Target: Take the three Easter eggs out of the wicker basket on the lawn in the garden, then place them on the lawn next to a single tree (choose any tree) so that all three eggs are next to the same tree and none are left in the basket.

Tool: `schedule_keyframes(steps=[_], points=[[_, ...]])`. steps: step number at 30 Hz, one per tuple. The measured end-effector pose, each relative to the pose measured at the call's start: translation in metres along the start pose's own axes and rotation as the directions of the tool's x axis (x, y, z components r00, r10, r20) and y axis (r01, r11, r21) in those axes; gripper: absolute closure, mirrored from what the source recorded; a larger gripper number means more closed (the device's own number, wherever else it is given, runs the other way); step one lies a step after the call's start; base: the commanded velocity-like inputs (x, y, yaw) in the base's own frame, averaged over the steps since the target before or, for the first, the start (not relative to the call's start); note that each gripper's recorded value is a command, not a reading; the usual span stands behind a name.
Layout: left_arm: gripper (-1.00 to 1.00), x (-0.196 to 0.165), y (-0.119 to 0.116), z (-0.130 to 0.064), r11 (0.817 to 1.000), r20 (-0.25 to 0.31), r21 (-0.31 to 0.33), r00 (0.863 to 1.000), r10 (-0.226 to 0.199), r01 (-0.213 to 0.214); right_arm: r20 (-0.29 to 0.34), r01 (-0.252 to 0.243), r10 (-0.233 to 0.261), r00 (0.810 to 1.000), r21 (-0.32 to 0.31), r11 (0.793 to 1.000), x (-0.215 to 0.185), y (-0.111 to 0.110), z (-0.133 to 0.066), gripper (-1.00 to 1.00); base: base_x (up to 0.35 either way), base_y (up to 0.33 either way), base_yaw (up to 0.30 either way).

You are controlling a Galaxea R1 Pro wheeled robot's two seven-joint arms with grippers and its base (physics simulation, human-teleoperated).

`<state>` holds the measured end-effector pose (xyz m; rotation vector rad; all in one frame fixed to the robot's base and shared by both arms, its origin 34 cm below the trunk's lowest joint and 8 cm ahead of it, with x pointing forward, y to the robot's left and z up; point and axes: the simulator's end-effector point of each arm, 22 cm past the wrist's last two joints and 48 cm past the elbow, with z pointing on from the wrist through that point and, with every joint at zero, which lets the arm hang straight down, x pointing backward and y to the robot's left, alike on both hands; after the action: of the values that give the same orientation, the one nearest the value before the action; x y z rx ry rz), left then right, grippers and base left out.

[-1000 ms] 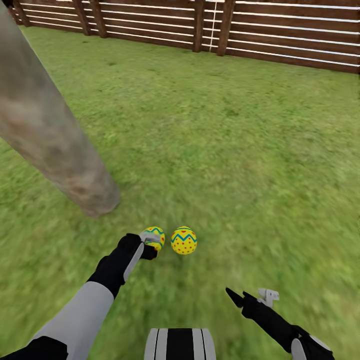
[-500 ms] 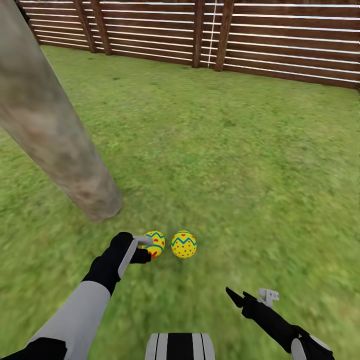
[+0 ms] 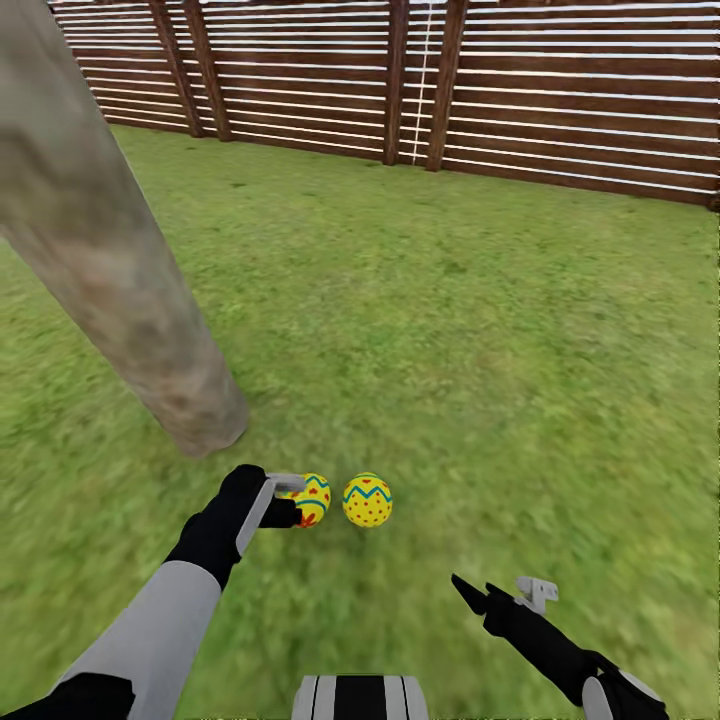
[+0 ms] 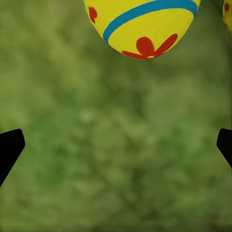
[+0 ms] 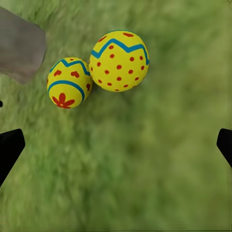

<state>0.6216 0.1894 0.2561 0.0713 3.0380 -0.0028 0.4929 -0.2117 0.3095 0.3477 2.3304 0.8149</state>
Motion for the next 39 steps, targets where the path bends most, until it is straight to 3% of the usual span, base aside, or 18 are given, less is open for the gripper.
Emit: schedule_keyframes(steps=[13, 30, 39], points=[[-1.0, -0.012, 0.001, -0.026, 1.0, 0.043, -0.005, 0.999, 0.001, -0.001, 0.039, 0.021, -0.023, 0.999, 0.032, 0.999, -0.017, 0.003, -0.007, -1.0, -0.292, 0.0, 0.048], [-1.0, -0.03, 0.003, -0.065, 1.0, 0.111, -0.012, 0.994, 0.002, -0.001, 0.064, 0.032, -0.033, 0.997, 0.023, 0.999, -0.028, 0.014, -0.015, -1.0, -0.04, 0.0, 0.211], [-1.0, -0.038, 0.003, -0.086, 1.0, 0.148, -0.016, 0.989, 0.003, -0.001, 0.091, 0.047, -0.048, 0.995, 0.009, 0.999, -0.039, 0.024, -0.021, -1.0, -0.188, 0.0, 0.233]])
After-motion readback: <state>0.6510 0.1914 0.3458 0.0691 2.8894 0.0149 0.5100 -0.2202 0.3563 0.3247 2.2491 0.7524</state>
